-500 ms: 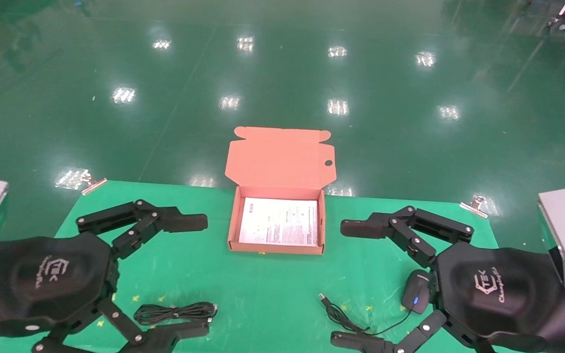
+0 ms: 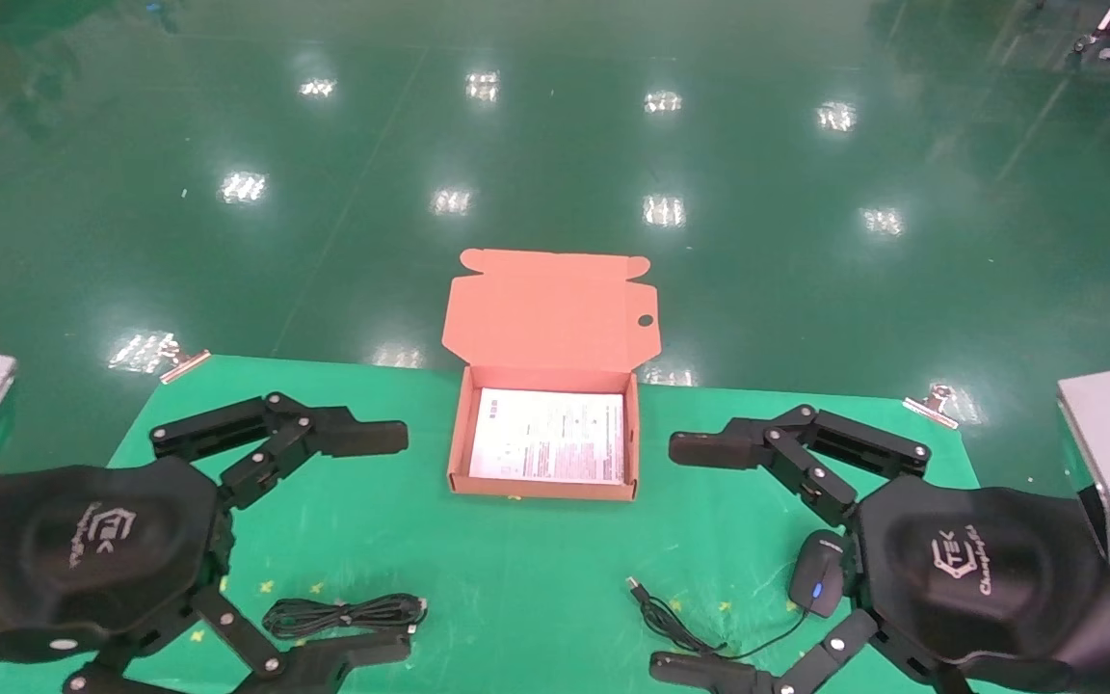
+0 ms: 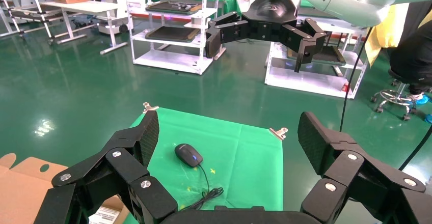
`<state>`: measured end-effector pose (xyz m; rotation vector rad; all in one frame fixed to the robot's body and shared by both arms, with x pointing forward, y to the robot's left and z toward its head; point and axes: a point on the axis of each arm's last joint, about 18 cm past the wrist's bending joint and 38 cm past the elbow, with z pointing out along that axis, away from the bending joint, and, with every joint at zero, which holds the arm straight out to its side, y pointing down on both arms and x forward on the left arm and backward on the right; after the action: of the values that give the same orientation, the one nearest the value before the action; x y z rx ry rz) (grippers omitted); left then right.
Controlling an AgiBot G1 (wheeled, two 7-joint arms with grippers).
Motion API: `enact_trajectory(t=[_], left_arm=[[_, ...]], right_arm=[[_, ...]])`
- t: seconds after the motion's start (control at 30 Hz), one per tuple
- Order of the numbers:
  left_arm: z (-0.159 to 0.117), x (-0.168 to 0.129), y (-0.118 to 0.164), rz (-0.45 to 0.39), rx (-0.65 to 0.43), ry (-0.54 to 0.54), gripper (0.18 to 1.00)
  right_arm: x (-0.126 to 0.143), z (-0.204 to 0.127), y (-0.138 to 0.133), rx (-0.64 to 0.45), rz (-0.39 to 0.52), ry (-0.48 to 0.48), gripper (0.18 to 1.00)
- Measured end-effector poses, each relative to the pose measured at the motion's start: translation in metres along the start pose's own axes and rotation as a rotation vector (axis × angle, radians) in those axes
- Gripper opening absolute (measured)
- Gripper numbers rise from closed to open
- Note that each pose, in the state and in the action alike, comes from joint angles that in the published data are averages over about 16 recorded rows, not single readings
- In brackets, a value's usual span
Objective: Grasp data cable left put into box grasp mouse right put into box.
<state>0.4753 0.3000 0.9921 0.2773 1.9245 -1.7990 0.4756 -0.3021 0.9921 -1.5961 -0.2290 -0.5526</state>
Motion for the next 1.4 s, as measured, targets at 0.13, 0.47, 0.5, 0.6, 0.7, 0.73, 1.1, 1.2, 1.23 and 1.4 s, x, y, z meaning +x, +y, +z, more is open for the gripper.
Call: enact_trajectory(t=[0.13,0.47,0.5,0.6,0.7,0.73,1.1,1.2,1.23,1.4], left_arm=[[0.000,0.000,0.000,0.000,0.000,0.000,1.001],[0.002,-0.001,0.002,-0.001,-0.015,0.000,1.001],[0.002,-0.001,0.003,-0.002,-0.018,0.001,1.001],[0.005,-0.002,0.006,-0.007,-0.033,0.006,1.001],[0.009,-0.004,0.012,-0.013,-0.059,0.014,1.001],[0.010,-0.004,0.014,-0.016,-0.070,0.018,1.001],[0.025,-0.013,0.054,-0.017,-0.328,0.065,1.001],[0.028,-0.017,0.068,0.003,-0.437,0.076,1.001],[0.029,-0.019,0.072,0.012,-0.475,0.079,1.001],[0.033,-0.030,0.092,0.082,-0.670,0.089,1.001]], right_arm=[[0.000,0.000,0.000,0.000,0.000,0.000,1.000],[0.000,0.000,0.001,-0.006,-0.002,0.000,1.000],[0.000,0.000,0.001,-0.010,-0.003,-0.001,1.000],[-0.001,-0.001,0.003,-0.027,-0.008,-0.005,1.000],[-0.002,-0.001,0.006,-0.057,-0.016,-0.016,1.000],[-0.002,-0.001,0.007,-0.071,-0.019,-0.021,1.000],[-0.005,0.003,0.033,-0.337,-0.104,-0.114,1.000],[-0.003,0.006,0.044,-0.435,-0.144,-0.151,1.000],[-0.003,0.006,0.048,-0.470,-0.159,-0.165,1.000],[0.004,0.010,0.069,-0.647,-0.238,-0.240,1.000]])
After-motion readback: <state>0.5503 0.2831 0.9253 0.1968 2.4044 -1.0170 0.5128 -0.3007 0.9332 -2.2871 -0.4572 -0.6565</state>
